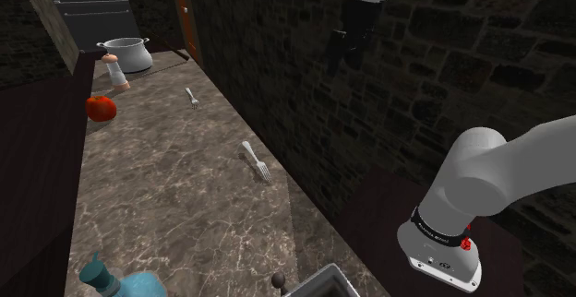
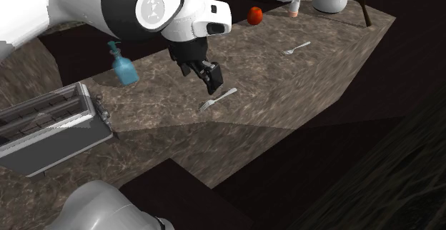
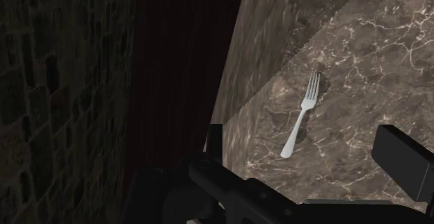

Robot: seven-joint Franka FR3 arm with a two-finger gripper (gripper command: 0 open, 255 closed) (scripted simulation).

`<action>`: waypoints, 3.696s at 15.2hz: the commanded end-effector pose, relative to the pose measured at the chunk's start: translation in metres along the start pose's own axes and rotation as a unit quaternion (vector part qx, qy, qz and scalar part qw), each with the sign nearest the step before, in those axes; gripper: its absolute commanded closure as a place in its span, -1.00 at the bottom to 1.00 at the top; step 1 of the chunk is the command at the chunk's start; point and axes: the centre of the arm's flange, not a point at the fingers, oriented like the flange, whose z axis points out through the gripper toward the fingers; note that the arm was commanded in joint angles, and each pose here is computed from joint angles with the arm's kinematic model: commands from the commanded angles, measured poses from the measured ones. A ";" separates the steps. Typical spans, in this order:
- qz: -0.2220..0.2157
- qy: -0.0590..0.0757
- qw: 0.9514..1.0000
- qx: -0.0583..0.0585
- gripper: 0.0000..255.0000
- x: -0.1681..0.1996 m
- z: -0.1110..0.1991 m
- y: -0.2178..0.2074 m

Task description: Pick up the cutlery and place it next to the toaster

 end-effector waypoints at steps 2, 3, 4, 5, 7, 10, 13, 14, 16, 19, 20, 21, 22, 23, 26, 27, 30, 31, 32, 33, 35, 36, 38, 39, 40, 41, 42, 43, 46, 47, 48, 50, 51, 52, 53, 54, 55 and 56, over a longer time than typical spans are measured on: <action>0.003 0.000 1.000 -0.001 -1.00 0.005 0.011 -0.005; 0.006 0.001 1.000 -0.002 -1.00 0.011 0.022 -0.010; 0.009 0.001 1.000 -0.003 -1.00 0.016 0.033 -0.016; 0.012 0.001 1.000 -0.004 -1.00 0.021 0.044 -0.021; 0.017 0.002 1.000 -0.006 -1.00 0.032 0.066 -0.031; 0.026 0.002 1.000 -0.010 -1.00 0.049 0.099 -0.045; 0.035 0.003 0.999 -0.013 -1.00 0.065 0.133 -0.060; 0.037 0.004 0.999 -0.014 -1.00 0.071 0.144 -0.064; 0.043 0.004 0.999 -0.016 -1.00 0.082 0.166 -0.073; 0.052 0.005 0.998 -0.019 -1.00 0.100 0.200 -0.086; 0.055 0.005 0.998 -0.020 -1.00 0.106 0.211 -0.090; 0.057 0.005 0.998 -0.021 -1.00 0.112 0.222 -0.095; 0.060 0.006 0.998 -0.022 -1.00 0.117 0.233 -0.099; 0.063 0.006 0.998 -0.023 -1.00 0.123 0.244 -0.103; 0.072 0.007 0.997 -0.027 -1.00 0.141 0.278 -0.115; 0.075 0.007 0.997 -0.028 -1.00 0.147 0.289 -0.119; 0.083 0.008 0.996 -0.031 -1.00 0.166 0.323 -0.130; 0.086 0.008 0.996 -0.032 -1.00 0.172 0.334 -0.133; 0.087 0.008 0.996 -0.032 -1.00 0.174 0.337 -0.134; 0.087 0.008 0.996 -0.032 -1.00 0.174 0.342 -0.134; 0.087 0.008 0.996 -0.032 -1.00 0.174 0.352 -0.133; 0.087 0.008 0.996 -0.032 -1.00 0.174 0.358 -0.133; 0.087 0.008 0.996 -0.032 -1.00 0.174 0.368 -0.132; 0.087 0.008 0.996 -0.032 -1.00 0.174 0.377 -0.132; 0.087 0.008 0.996 -0.032 -1.00 0.174 0.377 -0.132; 0.087 0.008 0.996 -0.032 -1.00 0.174 0.377 -0.132; 0.087 0.008 0.996 -0.032 -1.00 0.174 0.377 -0.132; 0.087 0.008 0.996 -0.032 -1.00 0.174 0.377 -0.132; 0.087 0.008 0.996 -0.032 -1.00 0.174 0.377 -0.132; 0.087 0.008 0.996 -0.032 -1.00 0.174 0.376 -0.132; 0.087 0.008 0.996 -0.032 1.00 0.174 0.376 -0.132; 0.087 0.008 0.996 -0.032 1.00 0.174 0.376 -0.132; 0.087 0.008 0.996 -0.032 1.00 0.174 0.377 -0.132; 0.087 0.008 0.996 -0.032 1.00 0.174 0.377 -0.132; 0.087 0.008 0.996 -0.032 1.00 0.174 0.376 -0.132; 0.087 0.008 0.996 -0.032 1.00 0.174 0.377 -0.132; 0.087 0.008 0.996 -0.032 1.00 0.174 0.377 -0.132; 0.087 0.008 0.996 -0.032 1.00 0.174 0.377 -0.132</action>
